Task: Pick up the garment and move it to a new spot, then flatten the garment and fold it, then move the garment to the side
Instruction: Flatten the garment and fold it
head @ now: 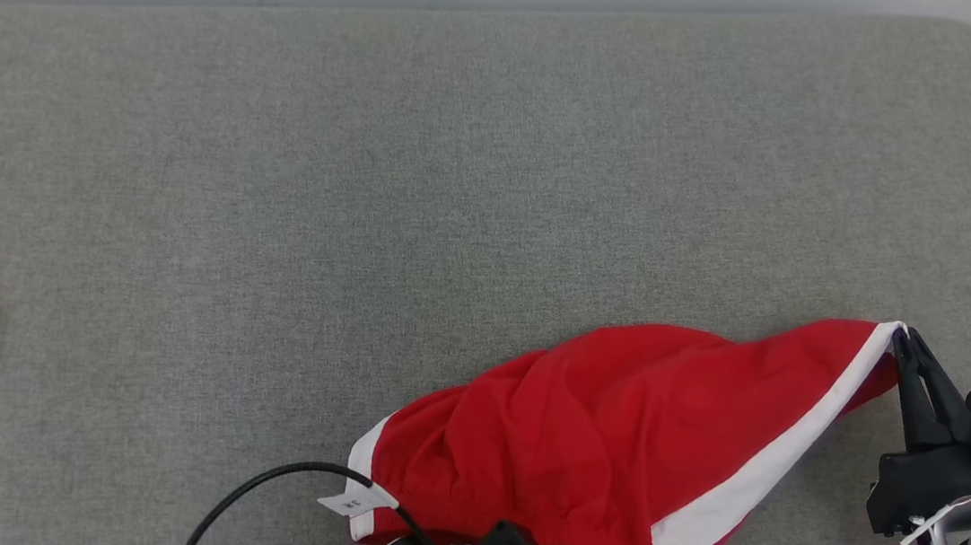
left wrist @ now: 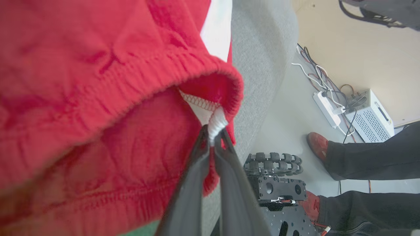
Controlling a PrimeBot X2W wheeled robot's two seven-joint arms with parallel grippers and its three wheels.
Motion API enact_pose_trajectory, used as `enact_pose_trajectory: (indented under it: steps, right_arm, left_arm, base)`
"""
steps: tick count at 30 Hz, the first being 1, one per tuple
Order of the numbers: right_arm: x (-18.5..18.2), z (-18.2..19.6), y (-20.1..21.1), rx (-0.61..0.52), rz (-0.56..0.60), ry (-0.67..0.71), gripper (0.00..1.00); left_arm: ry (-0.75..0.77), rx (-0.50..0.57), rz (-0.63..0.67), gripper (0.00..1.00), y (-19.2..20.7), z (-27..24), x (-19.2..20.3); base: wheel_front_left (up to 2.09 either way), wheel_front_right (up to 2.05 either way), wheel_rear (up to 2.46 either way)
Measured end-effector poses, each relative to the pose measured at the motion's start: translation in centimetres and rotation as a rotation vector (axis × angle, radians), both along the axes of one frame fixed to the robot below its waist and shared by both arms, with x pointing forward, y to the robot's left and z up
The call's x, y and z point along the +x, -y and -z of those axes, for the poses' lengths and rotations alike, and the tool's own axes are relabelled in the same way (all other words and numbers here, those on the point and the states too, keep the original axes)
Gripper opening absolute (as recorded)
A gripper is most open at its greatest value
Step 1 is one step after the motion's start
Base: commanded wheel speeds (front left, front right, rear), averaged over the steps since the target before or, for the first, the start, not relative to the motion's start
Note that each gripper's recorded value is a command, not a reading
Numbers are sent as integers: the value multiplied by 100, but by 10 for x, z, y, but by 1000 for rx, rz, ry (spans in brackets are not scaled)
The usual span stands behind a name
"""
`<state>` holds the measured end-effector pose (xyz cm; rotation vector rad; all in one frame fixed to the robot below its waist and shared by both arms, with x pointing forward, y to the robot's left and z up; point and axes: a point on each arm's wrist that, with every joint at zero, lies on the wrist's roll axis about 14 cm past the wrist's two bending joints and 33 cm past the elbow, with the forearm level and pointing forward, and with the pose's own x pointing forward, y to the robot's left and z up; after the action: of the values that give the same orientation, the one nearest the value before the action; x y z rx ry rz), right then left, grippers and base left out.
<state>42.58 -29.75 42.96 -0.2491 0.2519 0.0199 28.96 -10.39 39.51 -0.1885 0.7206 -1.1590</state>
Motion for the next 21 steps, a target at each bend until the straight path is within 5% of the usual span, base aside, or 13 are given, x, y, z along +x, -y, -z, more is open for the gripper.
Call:
enact_pose_trajectory:
  steps: [10, 15, 21]
  right_arm:
    - [10, -63, -4, 33, -15, 188, 0]
    - [18, -114, -18, 135, -43, 347, 0]
    - [40, -181, -38, 142, -139, 496, 0]
  left_arm:
    - [-25, -299, -256, 0, -36, -82, 49]
    - [58, -434, -341, 0, -73, -146, 79]
    - [299, -432, -375, 0, -118, -217, 121]
  base:
    - [0, 0, 0]
    - [0, 0, 0]
    - [0, 0, 0]
